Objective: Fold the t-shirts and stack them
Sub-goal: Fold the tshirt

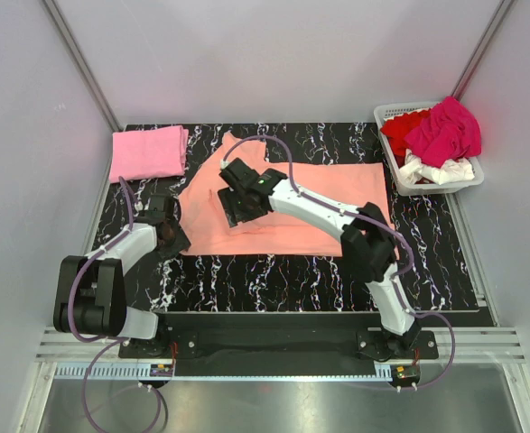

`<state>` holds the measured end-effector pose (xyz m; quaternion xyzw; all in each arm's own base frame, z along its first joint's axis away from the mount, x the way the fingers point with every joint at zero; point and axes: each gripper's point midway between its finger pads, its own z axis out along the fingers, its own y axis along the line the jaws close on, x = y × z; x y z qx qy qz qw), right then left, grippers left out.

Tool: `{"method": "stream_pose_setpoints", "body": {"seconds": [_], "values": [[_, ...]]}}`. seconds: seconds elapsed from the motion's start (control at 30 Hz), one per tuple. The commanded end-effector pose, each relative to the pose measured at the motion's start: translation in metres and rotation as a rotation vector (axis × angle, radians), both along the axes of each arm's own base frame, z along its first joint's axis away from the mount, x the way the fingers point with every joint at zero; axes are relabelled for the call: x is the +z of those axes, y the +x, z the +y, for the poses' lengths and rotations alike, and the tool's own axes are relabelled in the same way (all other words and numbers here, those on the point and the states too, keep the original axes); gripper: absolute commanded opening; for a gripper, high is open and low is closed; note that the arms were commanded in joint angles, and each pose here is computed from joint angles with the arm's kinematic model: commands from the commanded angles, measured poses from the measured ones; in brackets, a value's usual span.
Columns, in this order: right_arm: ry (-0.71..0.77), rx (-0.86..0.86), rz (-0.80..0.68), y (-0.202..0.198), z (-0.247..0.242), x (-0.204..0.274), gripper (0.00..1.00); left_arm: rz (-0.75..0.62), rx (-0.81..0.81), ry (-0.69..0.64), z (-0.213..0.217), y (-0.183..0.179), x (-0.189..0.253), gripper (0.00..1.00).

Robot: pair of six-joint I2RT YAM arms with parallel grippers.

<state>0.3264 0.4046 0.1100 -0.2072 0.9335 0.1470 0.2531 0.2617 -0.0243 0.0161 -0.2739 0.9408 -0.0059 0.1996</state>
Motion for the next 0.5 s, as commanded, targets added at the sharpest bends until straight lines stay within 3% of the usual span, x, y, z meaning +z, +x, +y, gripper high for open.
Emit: {"method": "stream_pose_setpoints", "body": {"seconds": [0.0, 0.47], "values": [[-0.077, 0.053, -0.035, 0.002, 0.007, 0.002, 0.65, -0.025, -0.002, -0.018, -0.001, 0.002, -0.001, 0.51], [-0.191, 0.126, -0.003, 0.001, 0.038, -0.056, 0.56, -0.013, 0.008, -0.038, -0.001, -0.001, -0.010, 0.46]]}}
